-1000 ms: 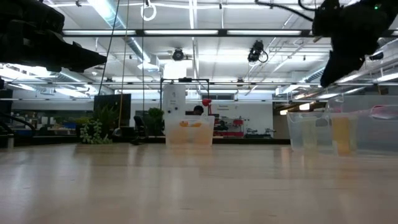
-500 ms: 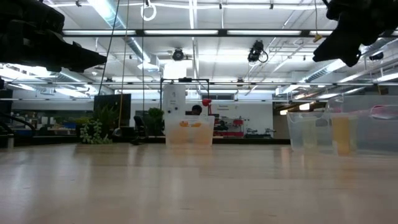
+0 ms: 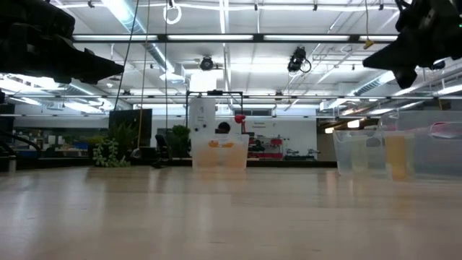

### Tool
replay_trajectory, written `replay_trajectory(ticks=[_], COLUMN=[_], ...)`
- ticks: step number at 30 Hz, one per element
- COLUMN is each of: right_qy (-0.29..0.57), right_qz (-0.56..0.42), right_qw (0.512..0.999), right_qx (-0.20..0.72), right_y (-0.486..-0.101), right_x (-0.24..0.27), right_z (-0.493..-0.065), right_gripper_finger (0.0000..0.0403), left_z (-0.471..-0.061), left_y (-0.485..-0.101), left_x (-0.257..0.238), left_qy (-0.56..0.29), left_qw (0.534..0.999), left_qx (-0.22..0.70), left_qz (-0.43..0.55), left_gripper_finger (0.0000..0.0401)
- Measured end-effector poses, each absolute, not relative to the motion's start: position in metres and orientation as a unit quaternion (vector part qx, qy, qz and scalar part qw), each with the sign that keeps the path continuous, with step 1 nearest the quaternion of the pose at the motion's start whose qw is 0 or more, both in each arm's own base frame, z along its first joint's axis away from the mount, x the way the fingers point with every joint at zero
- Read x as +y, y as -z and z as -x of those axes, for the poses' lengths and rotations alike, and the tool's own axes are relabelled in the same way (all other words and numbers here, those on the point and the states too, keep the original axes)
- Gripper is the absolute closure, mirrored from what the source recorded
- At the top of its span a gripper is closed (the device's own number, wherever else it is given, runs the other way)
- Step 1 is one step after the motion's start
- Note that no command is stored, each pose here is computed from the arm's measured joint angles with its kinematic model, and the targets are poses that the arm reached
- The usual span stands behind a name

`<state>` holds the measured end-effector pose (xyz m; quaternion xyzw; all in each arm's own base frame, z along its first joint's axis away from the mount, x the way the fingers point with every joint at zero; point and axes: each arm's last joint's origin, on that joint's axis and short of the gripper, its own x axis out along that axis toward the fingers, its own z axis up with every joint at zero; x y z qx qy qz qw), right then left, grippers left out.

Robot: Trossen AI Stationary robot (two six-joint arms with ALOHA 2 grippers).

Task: Pick and place medicine bottles into bin by pill shape (circle, oval)
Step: Return to Home Position

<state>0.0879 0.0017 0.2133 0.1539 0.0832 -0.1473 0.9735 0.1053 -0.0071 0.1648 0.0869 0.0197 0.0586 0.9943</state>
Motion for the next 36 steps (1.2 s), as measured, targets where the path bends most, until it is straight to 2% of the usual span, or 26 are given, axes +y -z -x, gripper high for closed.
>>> replay_trajectory(ticks=[3, 7, 12, 18, 27, 36], right_qy=[0.149, 0.106, 0.107, 0.055, 0.063, 0.066], right_qz=[-0.164, -0.113, -0.091, -0.075, -0.057, -0.038], right_qw=[0.975, 0.987, 0.989, 0.992, 0.994, 0.996], right_qx=[0.010, -0.051, -0.048, -0.079, -0.067, -0.043], right_y=[-0.211, -0.196, -0.180, -0.185, -0.182, -0.178], right_x=[-0.001, 0.000, -0.003, -0.005, -0.008, -0.008], right_z=[-0.090, -0.099, -0.102, -0.102, -0.102, -0.103], right_gripper_finger=[0.0397, 0.0398, 0.0399, 0.0400, 0.0400, 0.0370], left_z=[-0.105, -0.105, -0.105, -0.105, -0.105, -0.105], left_y=[-0.165, -0.165, -0.165, -0.165, -0.165, -0.165], left_x=[-0.007, -0.007, -0.007, -0.007, -0.007, -0.007], left_qy=[-0.058, -0.058, -0.058, -0.059, -0.058, -0.058], left_qw=[0.994, 0.994, 0.994, 0.994, 0.994, 0.994], left_qx=[0.020, 0.020, 0.020, 0.020, 0.020, 0.020], left_qz=[-0.087, -0.087, -0.087, -0.087, -0.087, -0.087], left_gripper_finger=[0.0224, 0.0221, 0.0224, 0.0222, 0.0224, 0.0221])
